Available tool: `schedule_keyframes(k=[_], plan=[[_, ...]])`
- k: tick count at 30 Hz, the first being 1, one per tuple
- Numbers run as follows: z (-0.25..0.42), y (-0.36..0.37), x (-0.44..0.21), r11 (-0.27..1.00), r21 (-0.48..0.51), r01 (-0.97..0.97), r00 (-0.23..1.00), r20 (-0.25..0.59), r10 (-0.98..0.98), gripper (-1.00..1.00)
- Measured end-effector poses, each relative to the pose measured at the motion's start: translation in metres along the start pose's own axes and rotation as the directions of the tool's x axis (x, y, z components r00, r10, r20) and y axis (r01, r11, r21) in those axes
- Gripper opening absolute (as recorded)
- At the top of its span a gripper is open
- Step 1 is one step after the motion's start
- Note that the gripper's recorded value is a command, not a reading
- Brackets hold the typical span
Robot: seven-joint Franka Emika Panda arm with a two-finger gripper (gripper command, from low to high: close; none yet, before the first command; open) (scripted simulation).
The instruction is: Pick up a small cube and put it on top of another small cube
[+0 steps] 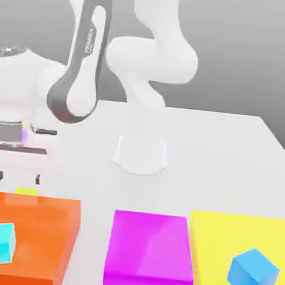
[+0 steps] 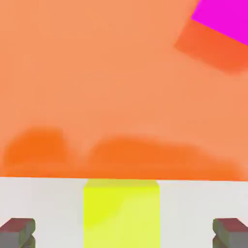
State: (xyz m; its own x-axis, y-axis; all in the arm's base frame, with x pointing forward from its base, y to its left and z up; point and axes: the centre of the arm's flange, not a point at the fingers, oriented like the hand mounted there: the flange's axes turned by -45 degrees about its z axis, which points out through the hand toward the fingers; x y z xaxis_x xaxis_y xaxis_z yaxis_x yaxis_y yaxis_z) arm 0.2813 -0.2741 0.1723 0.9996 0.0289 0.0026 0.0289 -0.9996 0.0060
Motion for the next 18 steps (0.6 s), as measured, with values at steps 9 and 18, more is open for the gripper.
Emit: schedule_keyframes(k=[9,18], plan=[[0.039,-0.002,-0.003,1.000,0.006,0.000,1.000,0.004,0.000,-1.00],[-0.024,0.006,0.001,1.000,-0.009,-0.002,1.000,-0.010,0.002,-1.00]])
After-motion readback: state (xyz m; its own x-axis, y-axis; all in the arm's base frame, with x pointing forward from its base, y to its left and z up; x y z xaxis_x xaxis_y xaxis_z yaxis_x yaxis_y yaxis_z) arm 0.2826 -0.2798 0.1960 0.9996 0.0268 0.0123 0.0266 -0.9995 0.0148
